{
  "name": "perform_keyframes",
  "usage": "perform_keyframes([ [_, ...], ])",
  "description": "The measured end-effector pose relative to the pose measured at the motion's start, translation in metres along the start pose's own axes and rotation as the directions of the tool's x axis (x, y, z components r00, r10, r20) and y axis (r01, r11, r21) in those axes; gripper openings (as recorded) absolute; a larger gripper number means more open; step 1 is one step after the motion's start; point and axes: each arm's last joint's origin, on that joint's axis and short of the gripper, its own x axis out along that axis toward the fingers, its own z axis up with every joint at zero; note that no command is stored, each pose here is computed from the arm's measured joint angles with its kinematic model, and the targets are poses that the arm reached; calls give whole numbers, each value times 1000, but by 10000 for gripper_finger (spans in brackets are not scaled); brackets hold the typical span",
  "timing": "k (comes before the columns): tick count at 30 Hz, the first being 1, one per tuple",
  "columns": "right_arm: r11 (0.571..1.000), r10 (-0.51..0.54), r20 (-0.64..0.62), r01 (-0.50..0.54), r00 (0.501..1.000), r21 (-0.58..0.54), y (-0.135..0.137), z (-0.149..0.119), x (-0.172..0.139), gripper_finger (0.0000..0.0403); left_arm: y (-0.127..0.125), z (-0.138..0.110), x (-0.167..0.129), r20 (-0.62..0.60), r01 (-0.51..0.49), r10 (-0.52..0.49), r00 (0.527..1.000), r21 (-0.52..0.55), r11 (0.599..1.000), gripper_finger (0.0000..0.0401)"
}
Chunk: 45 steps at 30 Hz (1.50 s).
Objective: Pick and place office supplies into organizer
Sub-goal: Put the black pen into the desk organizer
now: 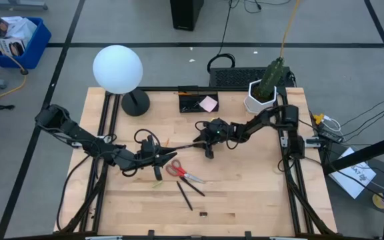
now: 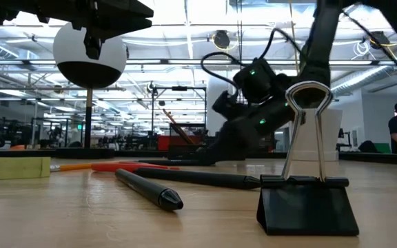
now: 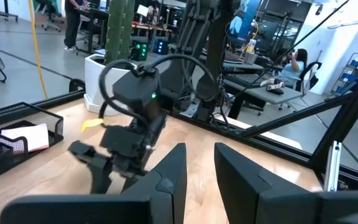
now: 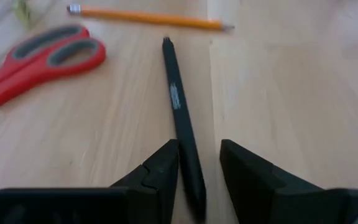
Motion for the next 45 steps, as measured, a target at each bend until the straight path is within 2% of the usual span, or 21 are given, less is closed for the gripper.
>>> perform_keyframes([
  [5,1000,4,21,-4,1000,6,-2,-8,13,116,-1,0,0,-4,13,-13,1000,-4,1000,88],
  [10,1000,9,-18,-9,1000,9,-1,-19,13,110,-1,-1,0,-14,33,-33,999,-1,999,88],
  [15,1000,6,-47,-6,999,-1,0,-28,9,75,-1,-3,0,-30,28,-27,999,13,1000,88],
  [20,1000,1,-64,-1,998,-3,1,-33,7,25,0,-3,0,-31,25,-26,999,-26,999,88],
  [23,1000,-2,-52,3,999,26,1,-34,6,24,0,-2,0,-25,23,-23,999,-9,1000,88],
  [30,992,-4,91,-7,996,127,4,-29,0,24,5,7,5,37,19,-18,999,-31,999,88],
  [38,983,62,244,-102,968,154,17,-23,-19,24,10,8,9,39,-3,5,999,-58,998,88],
  [45,979,114,371,-167,921,114,37,-8,-42,24,12,7,11,30,-10,13,999,-70,998,88],
])
